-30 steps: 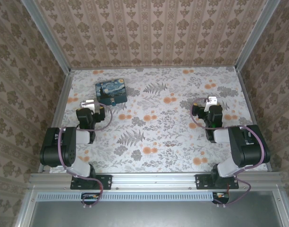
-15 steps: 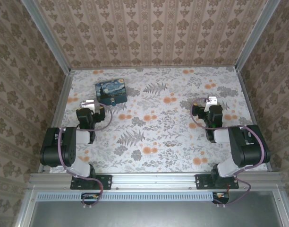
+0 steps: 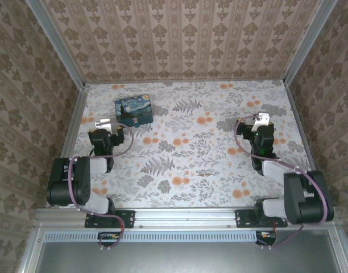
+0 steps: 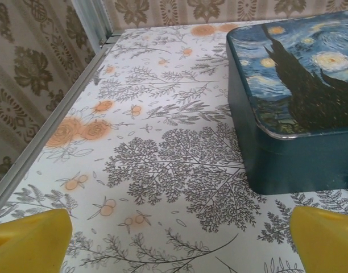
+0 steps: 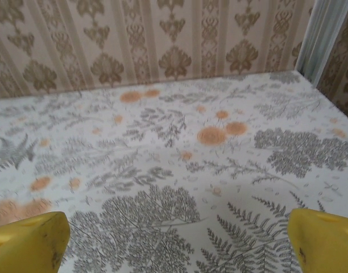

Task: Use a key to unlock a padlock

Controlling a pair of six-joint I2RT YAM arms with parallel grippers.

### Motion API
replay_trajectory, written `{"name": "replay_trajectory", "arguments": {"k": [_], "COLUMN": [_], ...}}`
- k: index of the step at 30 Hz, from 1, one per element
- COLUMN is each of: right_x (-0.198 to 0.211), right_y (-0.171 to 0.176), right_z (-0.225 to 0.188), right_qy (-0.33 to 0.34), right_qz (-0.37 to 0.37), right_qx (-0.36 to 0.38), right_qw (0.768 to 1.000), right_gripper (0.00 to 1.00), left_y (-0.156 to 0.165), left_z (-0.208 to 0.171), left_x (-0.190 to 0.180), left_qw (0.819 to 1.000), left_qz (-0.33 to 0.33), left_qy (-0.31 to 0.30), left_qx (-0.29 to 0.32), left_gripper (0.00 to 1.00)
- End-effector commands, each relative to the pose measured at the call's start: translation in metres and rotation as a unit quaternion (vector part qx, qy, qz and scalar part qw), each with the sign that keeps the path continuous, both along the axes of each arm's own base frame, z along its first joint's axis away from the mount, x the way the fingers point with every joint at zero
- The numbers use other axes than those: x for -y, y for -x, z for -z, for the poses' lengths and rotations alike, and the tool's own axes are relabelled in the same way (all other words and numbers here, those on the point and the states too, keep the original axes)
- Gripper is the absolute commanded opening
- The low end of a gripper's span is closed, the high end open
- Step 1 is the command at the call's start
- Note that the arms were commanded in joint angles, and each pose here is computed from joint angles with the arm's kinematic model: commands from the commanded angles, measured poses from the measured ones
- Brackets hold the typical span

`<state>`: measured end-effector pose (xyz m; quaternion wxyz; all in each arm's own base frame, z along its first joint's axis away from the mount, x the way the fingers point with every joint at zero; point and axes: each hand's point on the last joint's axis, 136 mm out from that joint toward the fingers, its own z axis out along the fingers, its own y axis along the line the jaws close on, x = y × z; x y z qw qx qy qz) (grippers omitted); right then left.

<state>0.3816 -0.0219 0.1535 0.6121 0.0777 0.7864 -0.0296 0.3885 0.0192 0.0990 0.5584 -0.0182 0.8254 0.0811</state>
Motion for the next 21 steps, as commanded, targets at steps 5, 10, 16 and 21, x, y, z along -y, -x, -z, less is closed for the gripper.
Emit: {"name": "replay_trajectory", "arguments": {"k": [5, 10, 16, 21], "right_x": [-0.004, -0.019, -0.041, -0.06], "right_y": [0.002, 0.003, -0.001, -0.001], "right_z": [-0.018, -0.023, -0.019, -0.008], "right_qy": [-0.137, -0.21, -0.26, -0.298], "right_qz": [0.002, -0.032, -0.075, -0.109], "right_qx": [-0.017, -0.004, -0.047, -0.091], "right_qw": [0.99, 0.977, 0.962, 0.944], "right_gripper": [0.99, 0.99, 0.99, 0.99], "left_y": [-0.01, -0.018, -0.036, -0.054], "left_z": [-0.036, -0.054, -0.067, -0.068], "left_x": [-0.007, 0.001, -0.004, -0.011], "left_qw": [1.0, 0.999, 0.992, 0.982], "left_qz": [-0.02, -0.007, -0.034, -0.053], "left_qy": [0.008, 0.038, 0.092, 0.141], "left_qx": [-0.016, -0.035, -0.084, -0.117], "left_gripper": [1.0, 0.98, 0.99, 1.0]}}
